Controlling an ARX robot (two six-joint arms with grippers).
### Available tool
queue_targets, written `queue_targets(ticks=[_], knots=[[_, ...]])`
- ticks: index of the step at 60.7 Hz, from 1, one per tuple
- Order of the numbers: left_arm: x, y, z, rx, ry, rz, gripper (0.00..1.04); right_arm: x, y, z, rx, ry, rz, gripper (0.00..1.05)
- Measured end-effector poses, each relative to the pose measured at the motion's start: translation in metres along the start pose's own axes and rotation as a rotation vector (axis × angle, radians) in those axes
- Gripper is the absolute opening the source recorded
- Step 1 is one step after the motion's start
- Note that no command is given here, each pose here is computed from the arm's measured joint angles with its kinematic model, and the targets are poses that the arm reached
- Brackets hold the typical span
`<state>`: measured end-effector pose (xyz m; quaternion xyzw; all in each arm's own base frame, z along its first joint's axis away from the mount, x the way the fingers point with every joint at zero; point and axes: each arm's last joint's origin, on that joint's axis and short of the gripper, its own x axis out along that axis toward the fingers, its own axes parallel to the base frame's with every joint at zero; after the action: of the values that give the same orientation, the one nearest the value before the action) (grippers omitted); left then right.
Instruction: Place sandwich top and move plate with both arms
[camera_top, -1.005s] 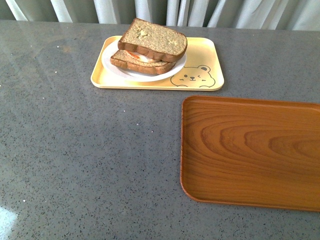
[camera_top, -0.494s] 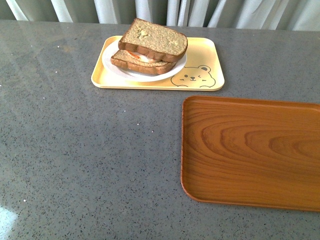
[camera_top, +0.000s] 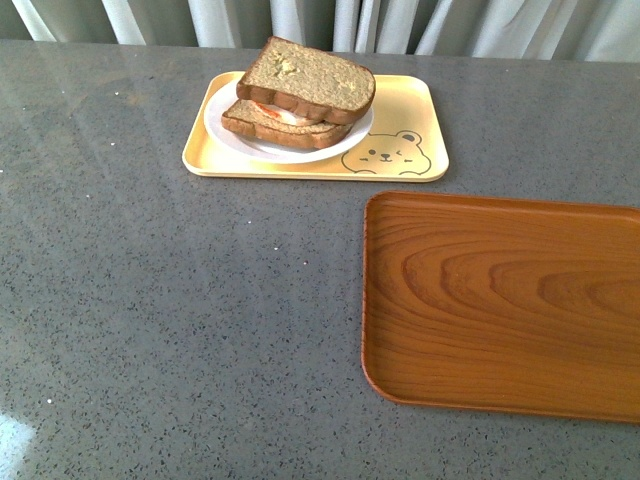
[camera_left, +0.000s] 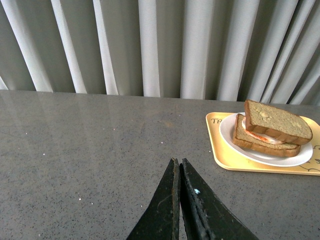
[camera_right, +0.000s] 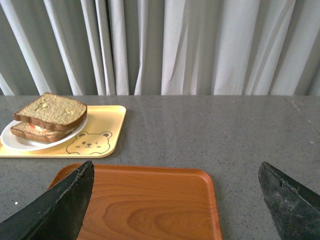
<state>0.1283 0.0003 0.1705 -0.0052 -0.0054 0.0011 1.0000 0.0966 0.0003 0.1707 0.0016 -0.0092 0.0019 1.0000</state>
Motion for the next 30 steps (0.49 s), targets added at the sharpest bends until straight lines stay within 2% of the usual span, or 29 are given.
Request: queue_targets(ticks=[30], knots=[[-0.013,0.0,0.002,0.0,-0.005,0.0,0.02,0.0,0.0,0.0,0.0,0.0,0.0,0.96]])
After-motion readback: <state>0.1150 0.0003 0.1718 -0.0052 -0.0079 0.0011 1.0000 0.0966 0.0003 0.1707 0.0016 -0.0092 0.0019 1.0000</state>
